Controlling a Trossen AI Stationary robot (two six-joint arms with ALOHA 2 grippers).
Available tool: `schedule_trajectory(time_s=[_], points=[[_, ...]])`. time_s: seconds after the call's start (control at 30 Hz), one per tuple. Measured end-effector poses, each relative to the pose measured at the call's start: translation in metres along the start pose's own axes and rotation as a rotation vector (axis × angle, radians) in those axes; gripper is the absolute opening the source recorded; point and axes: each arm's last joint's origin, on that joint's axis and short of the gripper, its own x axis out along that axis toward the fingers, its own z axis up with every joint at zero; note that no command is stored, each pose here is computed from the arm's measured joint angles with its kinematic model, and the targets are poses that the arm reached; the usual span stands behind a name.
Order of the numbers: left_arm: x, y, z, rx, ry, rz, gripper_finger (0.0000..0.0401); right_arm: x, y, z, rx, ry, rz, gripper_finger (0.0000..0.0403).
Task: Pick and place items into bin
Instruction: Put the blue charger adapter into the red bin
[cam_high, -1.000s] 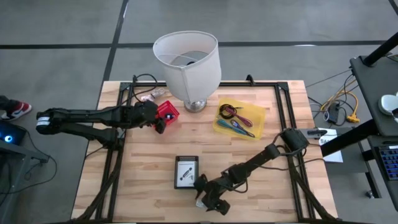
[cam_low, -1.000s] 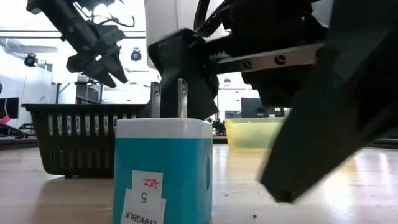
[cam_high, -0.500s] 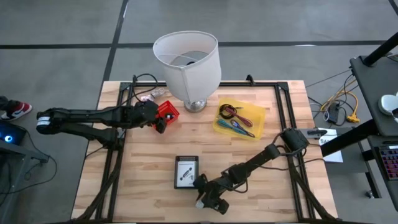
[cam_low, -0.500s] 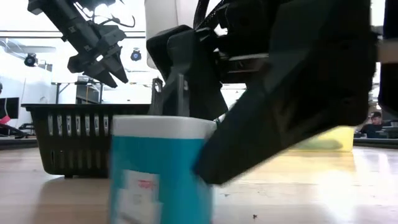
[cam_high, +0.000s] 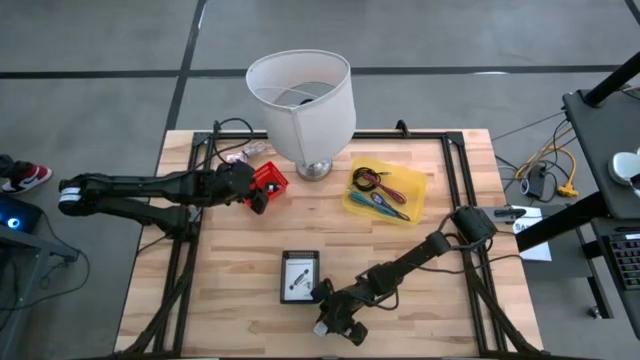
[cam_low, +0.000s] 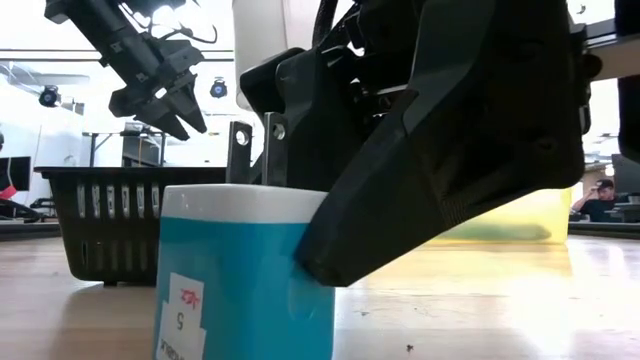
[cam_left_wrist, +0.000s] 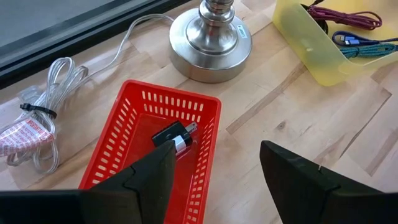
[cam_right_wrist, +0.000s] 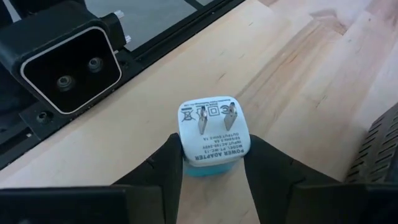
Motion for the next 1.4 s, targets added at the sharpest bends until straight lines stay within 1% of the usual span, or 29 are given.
schedule_trajectory(time_s=[0.3, 0.5, 0.7, 0.83, 0.93, 1.07, 1.17, 1.3, 1.4], points=[[0.000, 0.000, 0.000, 0.000, 0.001, 0.000, 0.0218, 0.000, -0.002, 0.000, 0.013, 0.003, -0.007, 0.0130], [0.000, 0.000, 0.000, -0.001, 0.006, -0.009, 0.0218, -0.006, -0.010, 0.001, 0.013, 0.005, -0.026, 0.0130], [0.000, -0.001, 0.000, -0.007, 0.008, -0.033, 0.0218, -0.029, -0.026, 0.018, 0.084, -0.058, -0.066, 0.0130], [-0.001, -0.003, 0.000, -0.008, 0.035, -0.077, 0.0218, -0.055, -0.035, 0.037, 0.100, -0.113, -0.097, 0.0130], [-0.002, -0.003, 0.000, -0.003, 0.047, -0.105, 0.0218, -0.079, -0.040, 0.053, 0.101, -0.162, -0.176, 0.0130], [-0.003, -0.005, 0.002, -0.018, 0.028, -0.137, 0.0218, -0.109, -0.052, 0.066, 0.120, -0.198, -0.323, 0.0130], [-0.006, -0.004, 0.004, -0.036, 0.005, -0.154, 0.0218, -0.125, -0.067, 0.069, 0.146, -0.211, -0.428, 0.0130], [-0.012, -0.002, 0.006, -0.044, -0.009, -0.172, 0.0218, -0.136, -0.088, 0.064, 0.183, -0.206, -0.545, 0.0130], [-0.018, -0.002, 0.008, -0.061, -0.022, -0.243, 0.0218, -0.143, -0.105, 0.061, 0.211, -0.226, -0.637, 0.0130]])
